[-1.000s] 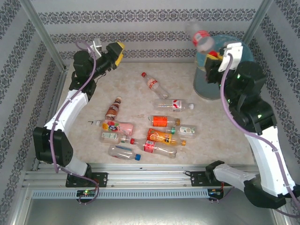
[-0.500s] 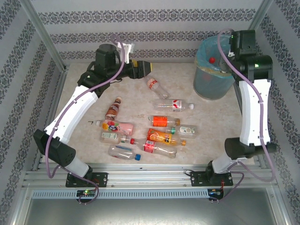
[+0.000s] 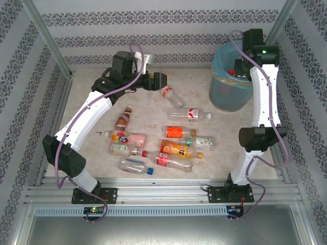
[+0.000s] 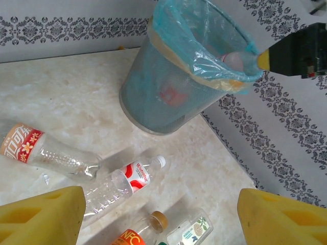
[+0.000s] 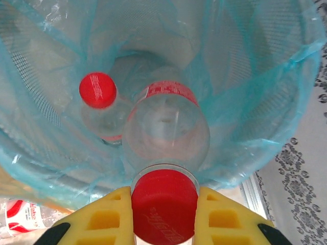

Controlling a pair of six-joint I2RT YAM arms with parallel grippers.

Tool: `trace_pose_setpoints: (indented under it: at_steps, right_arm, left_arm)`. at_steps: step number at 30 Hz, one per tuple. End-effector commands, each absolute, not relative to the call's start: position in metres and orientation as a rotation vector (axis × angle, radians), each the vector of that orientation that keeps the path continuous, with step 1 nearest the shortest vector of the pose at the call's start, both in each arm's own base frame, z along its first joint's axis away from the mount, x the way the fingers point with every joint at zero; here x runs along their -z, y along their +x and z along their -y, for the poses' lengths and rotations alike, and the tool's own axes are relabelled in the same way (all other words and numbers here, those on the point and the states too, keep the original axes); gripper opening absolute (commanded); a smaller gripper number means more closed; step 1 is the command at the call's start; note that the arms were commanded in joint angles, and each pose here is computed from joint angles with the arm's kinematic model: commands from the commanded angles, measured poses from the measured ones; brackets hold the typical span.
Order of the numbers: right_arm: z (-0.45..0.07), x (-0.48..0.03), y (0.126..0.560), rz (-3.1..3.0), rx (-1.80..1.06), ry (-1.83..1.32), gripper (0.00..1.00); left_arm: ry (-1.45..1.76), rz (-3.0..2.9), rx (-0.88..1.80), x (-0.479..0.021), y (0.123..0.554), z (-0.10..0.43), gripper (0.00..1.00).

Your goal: Put the plastic bottles in the bin

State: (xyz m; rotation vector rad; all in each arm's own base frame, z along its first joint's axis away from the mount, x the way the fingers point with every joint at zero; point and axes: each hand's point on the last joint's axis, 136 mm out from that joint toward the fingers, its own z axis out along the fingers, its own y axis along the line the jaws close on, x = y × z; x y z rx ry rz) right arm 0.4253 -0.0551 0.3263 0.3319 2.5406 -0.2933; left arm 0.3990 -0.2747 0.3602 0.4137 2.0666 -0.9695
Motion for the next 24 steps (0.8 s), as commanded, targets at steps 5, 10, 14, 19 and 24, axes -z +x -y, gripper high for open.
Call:
trace_pose_setpoints:
  at_steps: [5,10,14,19,24]
  right_arm:
    - [0.063,-0.298,0.447,-2.610,0.278,0.339,0.02]
    - [0.070,-0.281,0.465,-2.629,0.290,0.348,0.08]
    - [0.071,-0.264,0.477,-2.651,0.226,0.362,0.18]
    - [0.058,-0.258,0.486,-2.659,0.110,0.362,0.50]
    - [0.051,-0.290,0.488,-2.560,0.056,0.357,0.58]
  left_arm:
    - [0.450,-2.064,0.984,-0.358,0.394,0.281,0.78]
    - [0.450,-2.062,0.981,-0.360,0.394,0.281,0.78]
    - [0.449,-2.068,0.969,-0.359,0.394,0.279,0.78]
    - [0.444,-2.069,0.972,-0.359,0.394,0.279,0.79]
    - [0.448,-2.070,0.978,-0.361,0.390,0.278,0.79]
